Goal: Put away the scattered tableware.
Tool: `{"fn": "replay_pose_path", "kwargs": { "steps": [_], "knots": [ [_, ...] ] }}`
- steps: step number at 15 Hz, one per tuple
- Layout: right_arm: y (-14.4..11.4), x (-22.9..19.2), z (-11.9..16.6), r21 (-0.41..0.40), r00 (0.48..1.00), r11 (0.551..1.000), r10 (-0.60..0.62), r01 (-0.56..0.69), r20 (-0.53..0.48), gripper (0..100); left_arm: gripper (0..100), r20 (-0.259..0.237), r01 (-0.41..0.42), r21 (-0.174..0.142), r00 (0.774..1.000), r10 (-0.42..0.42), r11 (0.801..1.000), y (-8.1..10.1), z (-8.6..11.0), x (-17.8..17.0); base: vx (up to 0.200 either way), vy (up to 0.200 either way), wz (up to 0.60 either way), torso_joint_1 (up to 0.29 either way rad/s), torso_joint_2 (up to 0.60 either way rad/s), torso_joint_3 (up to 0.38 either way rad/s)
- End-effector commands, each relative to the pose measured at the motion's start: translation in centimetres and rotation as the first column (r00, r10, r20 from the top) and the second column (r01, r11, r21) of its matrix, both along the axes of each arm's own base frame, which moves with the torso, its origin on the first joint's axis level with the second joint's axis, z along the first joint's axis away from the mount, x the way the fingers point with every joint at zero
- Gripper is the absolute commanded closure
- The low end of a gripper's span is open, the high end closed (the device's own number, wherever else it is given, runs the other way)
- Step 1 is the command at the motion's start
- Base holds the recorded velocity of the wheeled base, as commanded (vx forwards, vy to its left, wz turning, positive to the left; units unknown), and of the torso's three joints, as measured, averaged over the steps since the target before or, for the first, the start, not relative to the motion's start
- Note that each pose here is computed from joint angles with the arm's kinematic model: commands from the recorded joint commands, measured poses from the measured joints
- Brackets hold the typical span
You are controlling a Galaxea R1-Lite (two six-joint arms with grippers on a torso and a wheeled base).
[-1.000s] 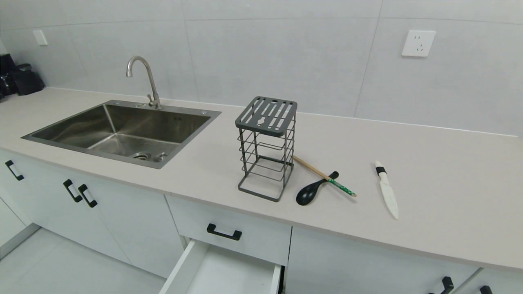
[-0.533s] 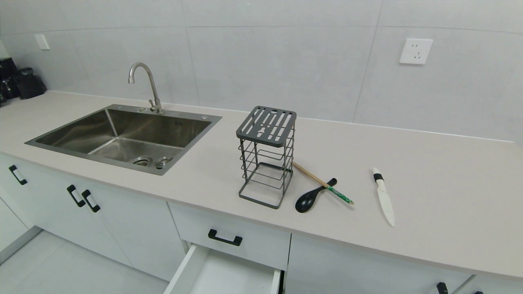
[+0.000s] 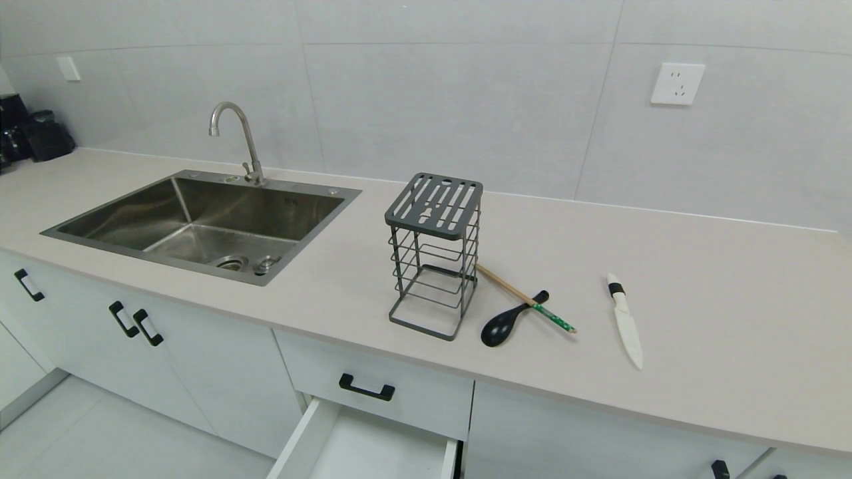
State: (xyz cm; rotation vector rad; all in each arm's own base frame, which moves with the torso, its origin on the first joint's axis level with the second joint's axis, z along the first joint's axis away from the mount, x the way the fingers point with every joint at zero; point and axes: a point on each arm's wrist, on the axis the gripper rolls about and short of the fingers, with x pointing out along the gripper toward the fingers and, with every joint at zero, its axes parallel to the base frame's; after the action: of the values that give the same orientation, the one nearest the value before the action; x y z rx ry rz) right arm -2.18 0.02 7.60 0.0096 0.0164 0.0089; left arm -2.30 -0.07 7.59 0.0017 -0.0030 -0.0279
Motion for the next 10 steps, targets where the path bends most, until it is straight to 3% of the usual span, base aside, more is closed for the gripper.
{"fn": "replay_pose_path", "kwargs": {
  "steps": [1, 3, 5, 6, 7, 8, 10],
  "knots": [
    [0.0, 0.0, 0.0, 0.001, 1.0, 1.0, 0.0, 0.0, -0.004, 0, 0, -0.001, 0.0, 0.0, 1.0, 0.0, 1.0, 0.0, 0.0, 0.0, 0.0, 0.0, 0.0, 0.0, 0.0, 0.0],
    [0.0, 0.0, 0.6, -0.013, 0.998, 1.0, 0.004, -0.003, 0.059, 0, 0, 0.0, 0.0, 0.0, 1.0, 0.0, 1.0, 0.0, 0.0, 0.0, 0.0, 0.0, 0.0, 0.0, 0.0, 0.0],
    [0.0, -0.3, 2.7, -0.054, 0.963, 0.999, 0.006, 0.009, 0.268, 0, 0, -0.001, 0.0, 0.0, 1.0, 0.0, 1.0, 0.0, 0.0, 0.0, 0.0, 0.0, 0.0, 0.0, 0.0, 0.0],
    [0.0, -0.5, 3.4, -0.06, 0.946, 0.998, 0.02, 0.0, 0.324, 0, 0, -0.001, 0.0, 0.0, 1.0, 0.0, 1.0, 0.0, 0.0, 0.0, 0.0, 0.0, 0.0, 0.0, 0.0, 0.0],
    [0.1, -0.6, 3.6, -0.061, 0.944, 0.998, 0.027, -0.008, 0.33, 0, 0, 0.0, 0.0, 0.0, 1.0, 0.0, 1.0, 0.0, 0.0, 0.0, 0.0, 0.0, 0.0, 0.0, 0.0, 0.0],
    [0.2, -1.1, 5.6, -0.085, 0.931, 0.994, 0.09, -0.064, 0.354, 0, 0, -0.001, 0.0, 0.0, 1.0, 0.0, 1.0, 0.0, 0.0, 0.0, 0.0, 0.0, 0.0, 0.0, 0.0, 0.0],
    [0.5, -0.3, 9.5, -0.113, 0.947, 0.982, 0.176, -0.15, 0.268, 0, 0, -0.001, 0.0, 0.0, 1.0, 0.0, 1.0, 0.0, 0.0, 0.0, 0.0, 0.0, 0.0, 0.0, 0.0, 0.0]
  ]
}}
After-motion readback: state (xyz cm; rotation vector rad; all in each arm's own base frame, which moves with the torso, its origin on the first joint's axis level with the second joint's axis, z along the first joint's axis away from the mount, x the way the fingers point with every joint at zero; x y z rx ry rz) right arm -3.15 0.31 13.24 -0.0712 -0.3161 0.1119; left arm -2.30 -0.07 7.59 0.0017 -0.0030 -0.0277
